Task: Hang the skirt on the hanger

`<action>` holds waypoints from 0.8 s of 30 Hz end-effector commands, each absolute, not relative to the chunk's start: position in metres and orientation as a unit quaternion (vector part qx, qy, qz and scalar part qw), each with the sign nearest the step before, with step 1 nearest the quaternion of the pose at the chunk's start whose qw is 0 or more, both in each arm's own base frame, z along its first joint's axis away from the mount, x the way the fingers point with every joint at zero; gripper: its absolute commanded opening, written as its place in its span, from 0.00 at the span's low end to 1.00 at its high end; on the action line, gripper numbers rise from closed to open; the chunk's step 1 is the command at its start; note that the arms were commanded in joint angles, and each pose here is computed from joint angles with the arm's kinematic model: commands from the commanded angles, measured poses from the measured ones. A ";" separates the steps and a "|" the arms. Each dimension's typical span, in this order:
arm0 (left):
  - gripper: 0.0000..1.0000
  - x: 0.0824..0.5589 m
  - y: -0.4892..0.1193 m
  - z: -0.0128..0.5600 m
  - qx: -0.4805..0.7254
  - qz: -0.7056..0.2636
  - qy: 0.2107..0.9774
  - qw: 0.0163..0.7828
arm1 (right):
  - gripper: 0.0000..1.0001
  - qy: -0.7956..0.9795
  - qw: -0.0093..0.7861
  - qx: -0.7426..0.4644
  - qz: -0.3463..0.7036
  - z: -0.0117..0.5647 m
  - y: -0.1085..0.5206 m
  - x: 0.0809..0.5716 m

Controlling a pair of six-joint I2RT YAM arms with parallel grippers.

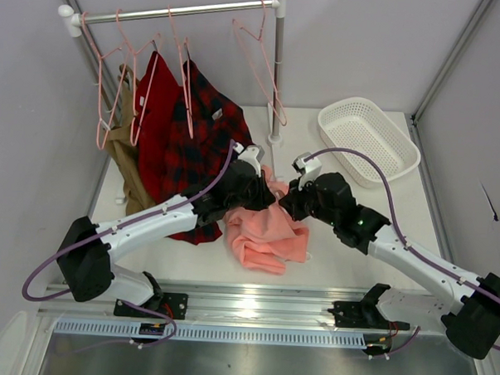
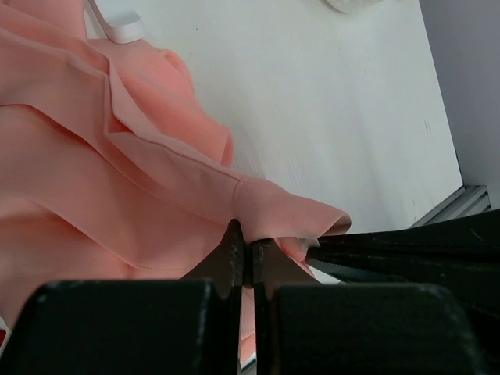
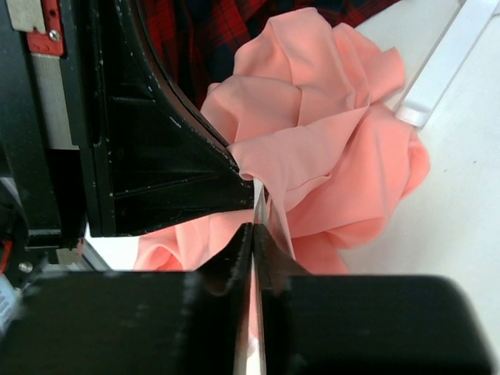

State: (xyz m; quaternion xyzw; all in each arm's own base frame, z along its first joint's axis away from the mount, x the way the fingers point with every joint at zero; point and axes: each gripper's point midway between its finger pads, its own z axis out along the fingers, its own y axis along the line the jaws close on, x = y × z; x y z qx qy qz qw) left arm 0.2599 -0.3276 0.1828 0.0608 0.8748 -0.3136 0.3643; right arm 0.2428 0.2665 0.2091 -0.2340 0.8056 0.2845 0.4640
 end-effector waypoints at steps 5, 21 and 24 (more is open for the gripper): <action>0.00 0.261 -0.327 0.195 0.049 -0.331 0.864 0.375 | 0.00 0.778 0.514 -0.210 0.294 0.249 0.268 0.256; 0.01 0.256 -0.331 0.180 0.052 -0.343 0.863 0.367 | 0.00 0.737 0.479 -0.061 0.472 0.293 0.260 0.250; 0.01 0.254 -0.335 0.188 0.065 -0.352 0.856 0.372 | 0.00 0.740 0.469 -0.055 0.479 0.294 0.259 0.254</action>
